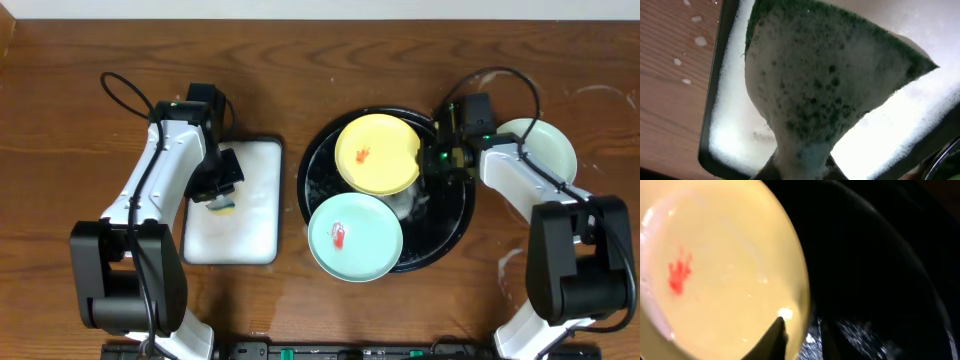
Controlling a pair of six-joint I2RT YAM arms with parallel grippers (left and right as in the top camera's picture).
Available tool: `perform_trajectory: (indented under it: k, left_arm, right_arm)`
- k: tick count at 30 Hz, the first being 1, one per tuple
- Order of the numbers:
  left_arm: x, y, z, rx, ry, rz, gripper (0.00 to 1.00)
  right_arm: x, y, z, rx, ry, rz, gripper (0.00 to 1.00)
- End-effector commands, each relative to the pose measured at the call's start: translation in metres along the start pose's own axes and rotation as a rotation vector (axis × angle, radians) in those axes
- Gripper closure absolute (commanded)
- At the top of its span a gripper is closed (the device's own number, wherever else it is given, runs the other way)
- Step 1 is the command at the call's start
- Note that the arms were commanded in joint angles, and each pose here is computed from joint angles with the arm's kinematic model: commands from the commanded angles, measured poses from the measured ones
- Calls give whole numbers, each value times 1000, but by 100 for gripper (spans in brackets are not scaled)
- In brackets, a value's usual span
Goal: Clean dirty plates on tray and stack at the side
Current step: 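Move the right gripper back and grip the yellow plate's rim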
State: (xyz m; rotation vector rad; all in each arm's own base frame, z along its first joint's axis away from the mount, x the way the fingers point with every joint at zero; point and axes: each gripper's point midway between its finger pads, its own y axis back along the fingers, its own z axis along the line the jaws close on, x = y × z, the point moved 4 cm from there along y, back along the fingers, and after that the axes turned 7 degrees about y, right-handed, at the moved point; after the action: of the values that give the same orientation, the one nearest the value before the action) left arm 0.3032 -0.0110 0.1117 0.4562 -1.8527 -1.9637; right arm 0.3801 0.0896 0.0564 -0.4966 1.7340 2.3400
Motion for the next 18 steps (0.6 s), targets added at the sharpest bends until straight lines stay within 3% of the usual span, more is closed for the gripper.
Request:
perform_trajectory:
  k: [1,9,18]
  left_arm:
    - [-1,0,1,-4,-23,3,92]
    - [-1,0,1,-2,-27,0,92]
    - [-5,0,-2,10,-26,-19,92]
  right_arm:
    - [-23,27,-3,61,56,-32,73]
    - [-50,73,9,63,93,20,72]
    - [-36,5,5,54,101,124,69]
